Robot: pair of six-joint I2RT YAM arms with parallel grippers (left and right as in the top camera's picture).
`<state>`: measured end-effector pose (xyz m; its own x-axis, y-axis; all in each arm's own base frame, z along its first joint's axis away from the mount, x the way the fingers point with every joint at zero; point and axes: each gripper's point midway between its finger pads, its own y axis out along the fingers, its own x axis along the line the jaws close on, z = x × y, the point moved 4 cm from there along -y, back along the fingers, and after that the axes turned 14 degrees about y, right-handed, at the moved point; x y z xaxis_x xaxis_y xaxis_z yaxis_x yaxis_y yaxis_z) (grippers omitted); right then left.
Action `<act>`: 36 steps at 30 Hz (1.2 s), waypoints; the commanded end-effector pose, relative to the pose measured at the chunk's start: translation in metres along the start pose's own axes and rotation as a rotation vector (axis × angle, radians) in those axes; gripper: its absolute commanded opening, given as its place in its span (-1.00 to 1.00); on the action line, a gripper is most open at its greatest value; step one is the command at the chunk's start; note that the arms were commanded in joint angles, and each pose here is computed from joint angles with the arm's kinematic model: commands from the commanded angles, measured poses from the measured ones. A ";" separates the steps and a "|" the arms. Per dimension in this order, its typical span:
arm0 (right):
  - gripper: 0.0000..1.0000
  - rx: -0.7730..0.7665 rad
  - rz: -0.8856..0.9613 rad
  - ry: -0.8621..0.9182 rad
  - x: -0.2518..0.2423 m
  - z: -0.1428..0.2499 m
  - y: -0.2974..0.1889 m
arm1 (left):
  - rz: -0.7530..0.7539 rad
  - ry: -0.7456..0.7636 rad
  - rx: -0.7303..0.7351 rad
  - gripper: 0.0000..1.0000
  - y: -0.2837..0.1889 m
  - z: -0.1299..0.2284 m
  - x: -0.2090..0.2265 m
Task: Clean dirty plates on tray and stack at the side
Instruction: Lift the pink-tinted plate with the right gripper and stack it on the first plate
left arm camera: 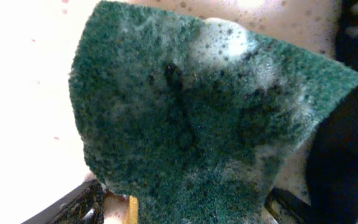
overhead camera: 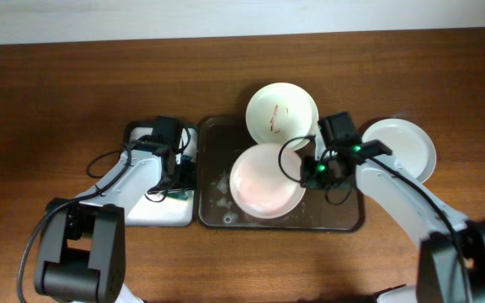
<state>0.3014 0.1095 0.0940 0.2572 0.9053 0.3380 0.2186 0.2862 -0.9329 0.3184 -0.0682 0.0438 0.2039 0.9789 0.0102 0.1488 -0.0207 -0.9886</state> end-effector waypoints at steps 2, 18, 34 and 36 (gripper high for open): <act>-0.92 -0.289 0.112 -0.158 0.006 -0.036 -0.065 | 0.014 0.004 -0.006 0.61 -0.002 0.002 -0.003; -0.92 -0.867 0.626 -0.560 0.069 -0.009 -0.137 | 0.013 0.005 -0.009 0.64 -0.002 0.002 -0.003; -0.92 -0.822 0.426 -0.249 0.051 -0.030 -0.126 | 0.013 0.004 -0.010 0.64 -0.002 0.001 -0.003; -0.92 -0.746 0.380 -0.090 0.020 -0.050 -0.122 | 0.013 0.004 -0.009 0.64 -0.002 0.002 -0.003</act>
<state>0.3165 0.0992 0.2205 0.2819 0.9269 -0.2477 0.7417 -0.3743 -0.5566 0.3185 -0.0674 0.0434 0.2018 0.9793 0.0138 0.1504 -0.0170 -0.9885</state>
